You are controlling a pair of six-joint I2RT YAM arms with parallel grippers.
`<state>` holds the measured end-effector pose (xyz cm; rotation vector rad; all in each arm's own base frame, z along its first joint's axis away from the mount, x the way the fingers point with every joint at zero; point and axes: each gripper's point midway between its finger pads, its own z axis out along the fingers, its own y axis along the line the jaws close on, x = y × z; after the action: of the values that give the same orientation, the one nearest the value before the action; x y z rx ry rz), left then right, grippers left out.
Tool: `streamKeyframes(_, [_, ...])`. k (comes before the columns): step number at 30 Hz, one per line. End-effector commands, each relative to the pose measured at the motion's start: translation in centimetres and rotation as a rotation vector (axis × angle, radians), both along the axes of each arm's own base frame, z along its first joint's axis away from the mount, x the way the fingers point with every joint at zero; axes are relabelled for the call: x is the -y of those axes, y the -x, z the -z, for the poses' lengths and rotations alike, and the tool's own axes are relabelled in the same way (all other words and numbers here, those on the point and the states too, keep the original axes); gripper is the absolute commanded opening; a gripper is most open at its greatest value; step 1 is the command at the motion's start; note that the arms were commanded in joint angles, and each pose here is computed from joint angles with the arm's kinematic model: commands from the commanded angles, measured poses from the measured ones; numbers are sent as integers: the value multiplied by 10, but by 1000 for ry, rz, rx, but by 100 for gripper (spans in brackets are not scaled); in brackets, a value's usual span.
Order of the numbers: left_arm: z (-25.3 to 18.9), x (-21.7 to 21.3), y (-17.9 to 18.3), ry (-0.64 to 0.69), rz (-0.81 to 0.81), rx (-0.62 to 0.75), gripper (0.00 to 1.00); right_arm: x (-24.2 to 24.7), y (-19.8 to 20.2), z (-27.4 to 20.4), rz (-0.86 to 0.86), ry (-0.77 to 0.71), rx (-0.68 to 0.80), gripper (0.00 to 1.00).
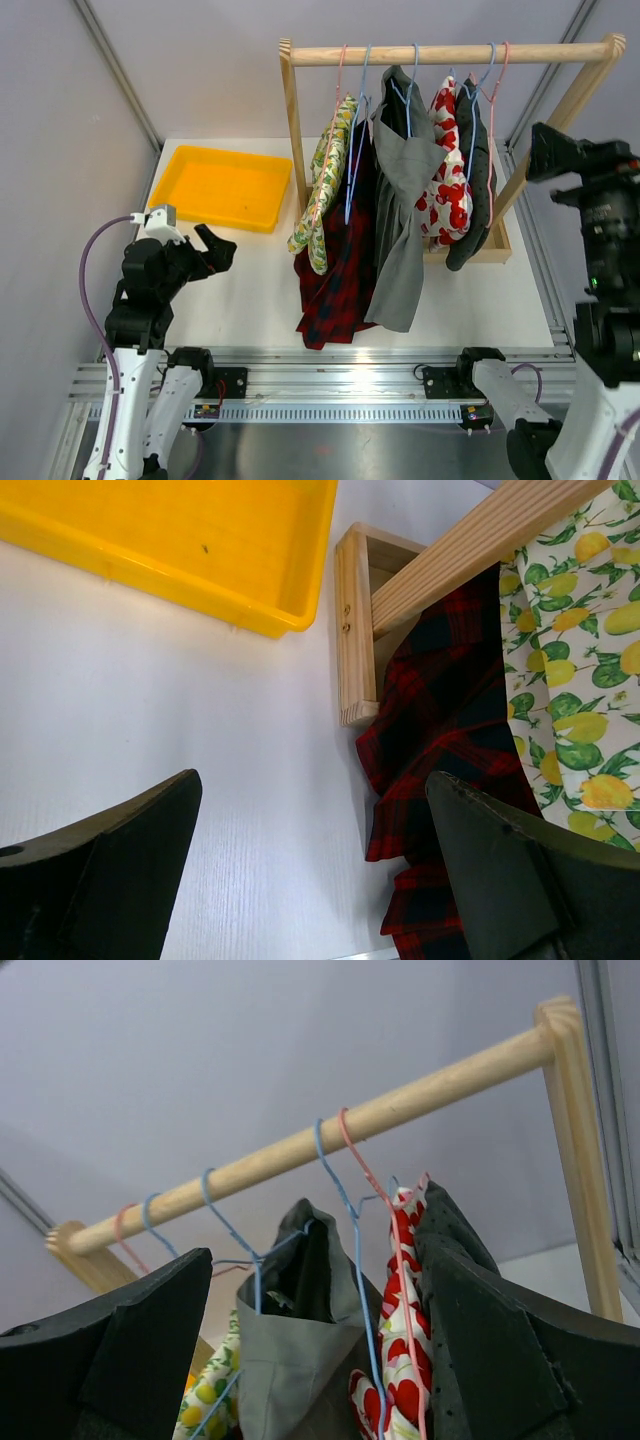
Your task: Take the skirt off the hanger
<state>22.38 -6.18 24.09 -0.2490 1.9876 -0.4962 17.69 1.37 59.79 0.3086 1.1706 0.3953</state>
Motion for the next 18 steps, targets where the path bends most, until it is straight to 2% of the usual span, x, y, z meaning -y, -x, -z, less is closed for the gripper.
streamKeyframes(1, [-12,9,0,8,55,64,99,0,-60,30,-3,37,-143,97])
streamKeyframes(9, [-13,15,2,23,94,68,99,8,-137,66,27,73,-281,93])
streamKeyframes(18, [-15,15,2,25,93,77,99,10,-165,100,32,67,-344,89])
